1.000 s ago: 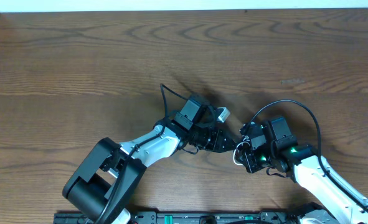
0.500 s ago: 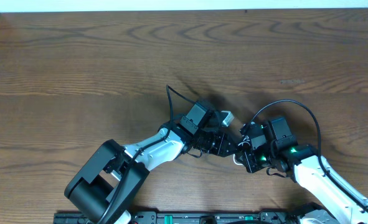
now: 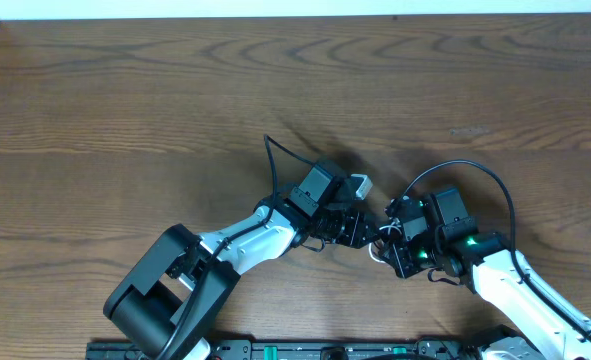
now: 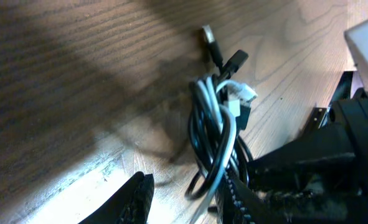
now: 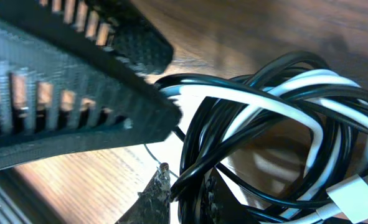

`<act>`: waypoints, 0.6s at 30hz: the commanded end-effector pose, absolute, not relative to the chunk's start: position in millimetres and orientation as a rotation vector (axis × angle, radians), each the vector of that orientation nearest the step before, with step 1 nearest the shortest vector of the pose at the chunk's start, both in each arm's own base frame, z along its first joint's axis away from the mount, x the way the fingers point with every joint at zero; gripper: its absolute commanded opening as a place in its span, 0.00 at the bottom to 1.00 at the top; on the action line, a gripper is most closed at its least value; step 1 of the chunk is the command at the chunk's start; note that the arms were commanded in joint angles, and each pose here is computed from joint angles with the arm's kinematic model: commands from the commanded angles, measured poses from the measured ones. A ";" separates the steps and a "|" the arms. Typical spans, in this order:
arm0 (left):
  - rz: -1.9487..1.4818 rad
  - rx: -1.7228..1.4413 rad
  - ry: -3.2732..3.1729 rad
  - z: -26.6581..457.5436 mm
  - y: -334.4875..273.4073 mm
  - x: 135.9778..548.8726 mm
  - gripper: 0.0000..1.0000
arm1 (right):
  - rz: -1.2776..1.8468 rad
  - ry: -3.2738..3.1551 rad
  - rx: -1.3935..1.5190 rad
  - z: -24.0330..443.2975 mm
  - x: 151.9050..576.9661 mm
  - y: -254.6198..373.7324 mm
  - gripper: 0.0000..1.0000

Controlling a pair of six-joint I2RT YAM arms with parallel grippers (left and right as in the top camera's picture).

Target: Untangle cables

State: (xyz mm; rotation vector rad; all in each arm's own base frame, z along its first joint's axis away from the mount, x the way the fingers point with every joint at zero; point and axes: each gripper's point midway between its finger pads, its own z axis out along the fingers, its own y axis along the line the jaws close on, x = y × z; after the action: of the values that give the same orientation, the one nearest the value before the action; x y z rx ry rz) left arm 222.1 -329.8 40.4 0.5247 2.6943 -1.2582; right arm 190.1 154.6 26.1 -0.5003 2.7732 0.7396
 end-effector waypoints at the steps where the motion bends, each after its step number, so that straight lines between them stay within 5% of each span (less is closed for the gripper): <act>1: -1.235 0.526 2.695 36.3 -328.9 223.0 0.37 | 0.872 2.740 -0.525 36.7 187.6 169.0 0.10; 9: -1.241 0.502 2.708 36.3 -328.9 222.6 0.37 | 1.019 2.704 -0.557 46.7 180.1 182.2 0.08; 13: -1.250 0.506 2.709 36.7 -329.3 221.5 0.11 | 0.986 2.705 -0.552 44.9 183.2 179.7 0.08; 18: -1.240 0.486 2.727 34.7 -325.0 222.6 0.07 | 0.749 2.789 -0.444 28.4 192.4 155.6 0.02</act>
State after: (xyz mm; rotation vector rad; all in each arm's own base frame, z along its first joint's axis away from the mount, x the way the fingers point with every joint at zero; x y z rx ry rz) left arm 222.1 -329.0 39.7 0.5008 2.7084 -1.2566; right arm 182.6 168.6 34.1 -0.5191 2.7538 0.8881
